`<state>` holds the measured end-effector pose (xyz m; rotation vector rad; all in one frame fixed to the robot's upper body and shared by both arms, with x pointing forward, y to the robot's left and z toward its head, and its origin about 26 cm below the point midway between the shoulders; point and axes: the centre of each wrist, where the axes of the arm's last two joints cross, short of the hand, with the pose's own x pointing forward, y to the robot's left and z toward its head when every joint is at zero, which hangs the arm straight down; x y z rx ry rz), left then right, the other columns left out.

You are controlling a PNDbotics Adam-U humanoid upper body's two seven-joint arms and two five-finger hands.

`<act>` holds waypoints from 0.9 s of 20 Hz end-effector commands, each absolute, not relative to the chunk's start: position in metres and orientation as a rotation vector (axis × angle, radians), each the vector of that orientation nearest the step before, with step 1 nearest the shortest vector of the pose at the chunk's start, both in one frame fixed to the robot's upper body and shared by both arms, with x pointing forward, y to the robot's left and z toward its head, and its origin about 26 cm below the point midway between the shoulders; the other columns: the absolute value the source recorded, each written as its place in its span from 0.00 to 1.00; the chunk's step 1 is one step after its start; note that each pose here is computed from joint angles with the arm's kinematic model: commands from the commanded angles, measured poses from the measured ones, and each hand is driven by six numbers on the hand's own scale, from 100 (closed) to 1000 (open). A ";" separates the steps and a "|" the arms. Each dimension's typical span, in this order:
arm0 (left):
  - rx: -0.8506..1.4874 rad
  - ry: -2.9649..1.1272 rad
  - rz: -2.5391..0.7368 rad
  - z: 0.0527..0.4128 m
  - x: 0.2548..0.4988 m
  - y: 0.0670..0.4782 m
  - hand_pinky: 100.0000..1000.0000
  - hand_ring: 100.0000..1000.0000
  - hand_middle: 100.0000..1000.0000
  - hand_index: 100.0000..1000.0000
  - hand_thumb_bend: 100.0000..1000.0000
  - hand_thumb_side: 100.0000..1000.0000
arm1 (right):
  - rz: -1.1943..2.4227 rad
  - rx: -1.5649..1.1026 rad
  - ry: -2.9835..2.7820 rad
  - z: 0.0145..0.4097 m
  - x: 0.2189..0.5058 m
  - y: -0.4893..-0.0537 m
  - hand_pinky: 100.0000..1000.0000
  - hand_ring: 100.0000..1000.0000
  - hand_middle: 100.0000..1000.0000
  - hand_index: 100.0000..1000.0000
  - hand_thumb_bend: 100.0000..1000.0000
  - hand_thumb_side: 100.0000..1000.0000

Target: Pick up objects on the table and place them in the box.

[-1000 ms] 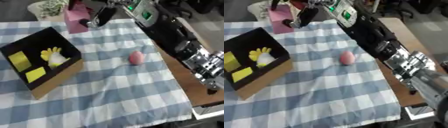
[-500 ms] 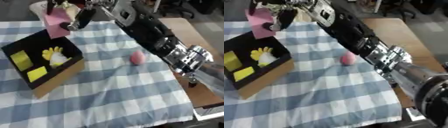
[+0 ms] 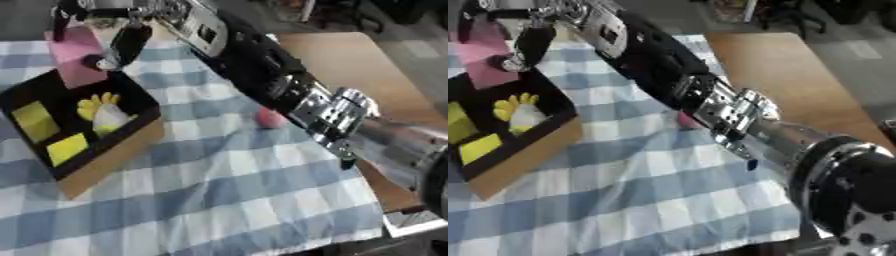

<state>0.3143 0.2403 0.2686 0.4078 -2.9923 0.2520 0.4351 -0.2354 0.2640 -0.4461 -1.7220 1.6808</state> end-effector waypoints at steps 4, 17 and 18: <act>0.385 -3.028 0.251 0.277 0.311 0.239 0.73 0.80 0.73 0.76 0.58 0.40 | 1.764 -0.461 -1.696 0.260 0.436 -0.229 0.92 1.00 0.38 0.69 0.00 0.00; 0.385 -3.013 0.245 0.275 0.311 0.239 0.73 0.81 0.73 0.77 0.57 0.40 | 1.979 -0.422 -1.633 0.257 0.432 -0.231 1.00 1.00 0.90 1.00 0.00 0.39; 0.384 -3.013 0.246 0.275 0.311 0.238 0.73 0.81 0.73 0.77 0.57 0.40 | 1.973 -0.423 -1.639 0.257 0.432 -0.232 1.00 1.00 0.89 1.00 0.00 0.38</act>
